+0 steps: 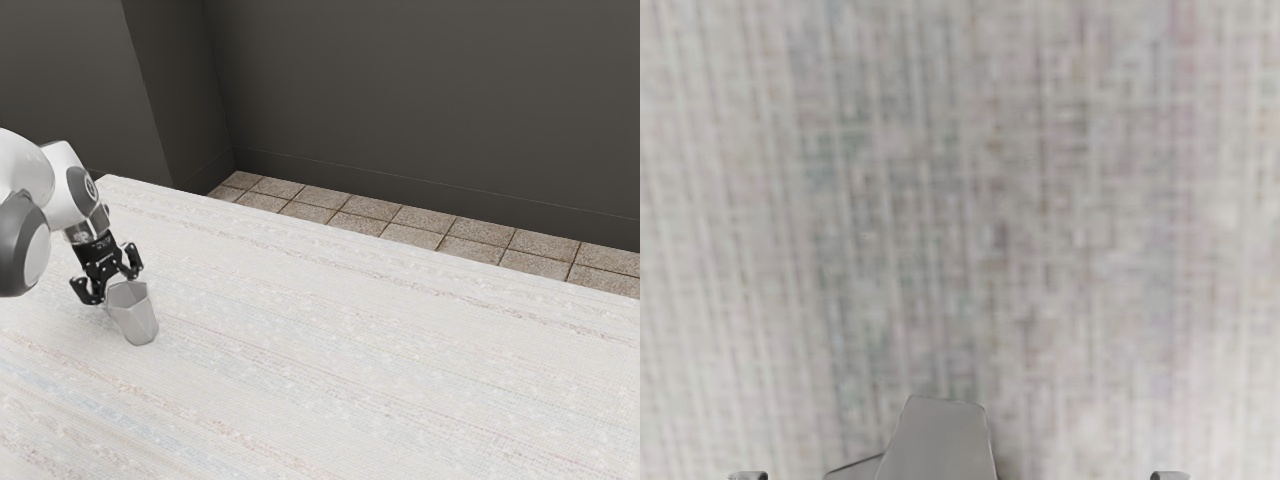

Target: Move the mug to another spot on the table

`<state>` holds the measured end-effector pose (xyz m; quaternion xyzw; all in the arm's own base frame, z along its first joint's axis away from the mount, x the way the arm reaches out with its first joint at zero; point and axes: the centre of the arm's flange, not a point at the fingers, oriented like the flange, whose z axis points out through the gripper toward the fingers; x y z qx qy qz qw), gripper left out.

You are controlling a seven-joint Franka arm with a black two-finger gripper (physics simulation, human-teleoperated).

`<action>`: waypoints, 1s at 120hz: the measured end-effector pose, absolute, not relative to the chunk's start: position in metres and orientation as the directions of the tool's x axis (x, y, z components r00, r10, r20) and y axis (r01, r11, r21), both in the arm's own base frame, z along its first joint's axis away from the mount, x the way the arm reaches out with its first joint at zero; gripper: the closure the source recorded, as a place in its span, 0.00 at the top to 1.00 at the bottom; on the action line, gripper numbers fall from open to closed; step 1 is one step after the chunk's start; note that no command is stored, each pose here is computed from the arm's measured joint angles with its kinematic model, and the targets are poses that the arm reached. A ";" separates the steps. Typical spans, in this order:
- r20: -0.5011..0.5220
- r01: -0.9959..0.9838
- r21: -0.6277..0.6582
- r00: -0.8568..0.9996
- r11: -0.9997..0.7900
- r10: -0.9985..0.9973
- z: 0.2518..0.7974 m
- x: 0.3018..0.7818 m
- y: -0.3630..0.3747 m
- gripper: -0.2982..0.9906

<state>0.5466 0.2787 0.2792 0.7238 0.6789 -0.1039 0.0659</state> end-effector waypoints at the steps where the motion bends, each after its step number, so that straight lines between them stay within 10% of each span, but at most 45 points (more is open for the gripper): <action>1: -0.240 0.997 -0.046 0.057 -0.069 0.969 0.279 0.547 0.279 0.61; 23: -0.238 0.997 -0.045 0.057 -0.070 0.970 0.279 0.547 0.279 0.43; 120: -0.282 0.987 0.054 0.158 -0.148 0.946 0.329 0.563 0.243 0.28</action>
